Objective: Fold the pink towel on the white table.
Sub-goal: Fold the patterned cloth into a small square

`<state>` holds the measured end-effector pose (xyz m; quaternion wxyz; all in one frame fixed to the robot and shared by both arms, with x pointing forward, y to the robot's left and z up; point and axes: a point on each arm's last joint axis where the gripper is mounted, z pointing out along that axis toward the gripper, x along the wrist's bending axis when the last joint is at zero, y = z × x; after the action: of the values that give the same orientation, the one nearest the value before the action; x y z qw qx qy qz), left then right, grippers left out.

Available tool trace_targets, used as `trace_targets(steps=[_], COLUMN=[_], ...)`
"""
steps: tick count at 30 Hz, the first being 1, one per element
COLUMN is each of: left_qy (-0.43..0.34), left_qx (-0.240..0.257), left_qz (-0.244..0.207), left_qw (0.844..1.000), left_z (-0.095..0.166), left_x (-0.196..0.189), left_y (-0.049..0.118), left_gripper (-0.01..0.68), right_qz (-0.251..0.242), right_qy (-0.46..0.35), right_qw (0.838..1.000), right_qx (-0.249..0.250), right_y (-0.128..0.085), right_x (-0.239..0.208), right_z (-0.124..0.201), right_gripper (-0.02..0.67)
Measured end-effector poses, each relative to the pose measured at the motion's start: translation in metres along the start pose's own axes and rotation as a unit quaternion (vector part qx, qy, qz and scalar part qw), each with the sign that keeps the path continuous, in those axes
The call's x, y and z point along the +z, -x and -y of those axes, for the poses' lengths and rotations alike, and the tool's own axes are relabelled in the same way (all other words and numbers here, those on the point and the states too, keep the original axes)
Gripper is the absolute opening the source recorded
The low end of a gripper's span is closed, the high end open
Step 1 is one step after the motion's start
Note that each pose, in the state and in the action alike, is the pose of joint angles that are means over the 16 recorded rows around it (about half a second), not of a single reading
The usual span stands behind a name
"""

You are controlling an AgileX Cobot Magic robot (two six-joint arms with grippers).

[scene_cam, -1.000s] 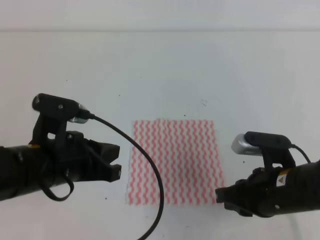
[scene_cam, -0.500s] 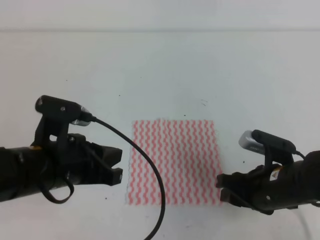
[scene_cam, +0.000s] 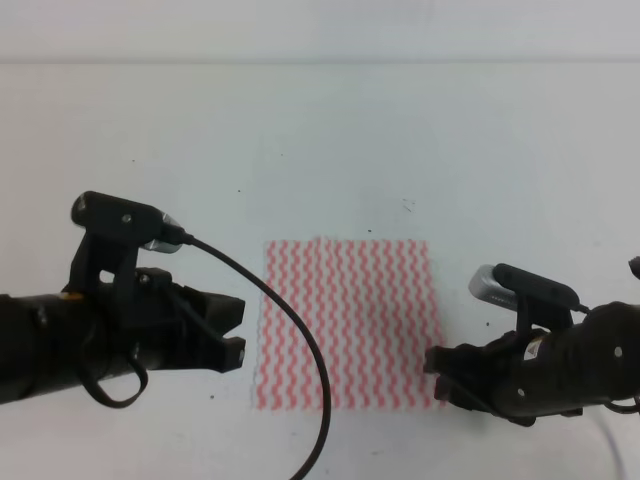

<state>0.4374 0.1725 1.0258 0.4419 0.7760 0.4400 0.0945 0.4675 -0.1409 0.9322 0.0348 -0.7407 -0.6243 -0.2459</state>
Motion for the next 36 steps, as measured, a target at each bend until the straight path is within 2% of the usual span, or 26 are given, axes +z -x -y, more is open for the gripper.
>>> trace_targets(steps=[36], left_qy=[-0.002], left_qx=[0.003], left_qz=[-0.001], left_qw=[1.000], left_z=[0.000], left_x=[0.001], left_y=[0.000], left_gripper=[0.000], right_qz=[0.001], right_qy=[-0.045], right_qw=[0.999], right_qx=[-0.013], right_y=[-0.012], right_x=[0.005], right_z=[-0.006], right_gripper=[0.026])
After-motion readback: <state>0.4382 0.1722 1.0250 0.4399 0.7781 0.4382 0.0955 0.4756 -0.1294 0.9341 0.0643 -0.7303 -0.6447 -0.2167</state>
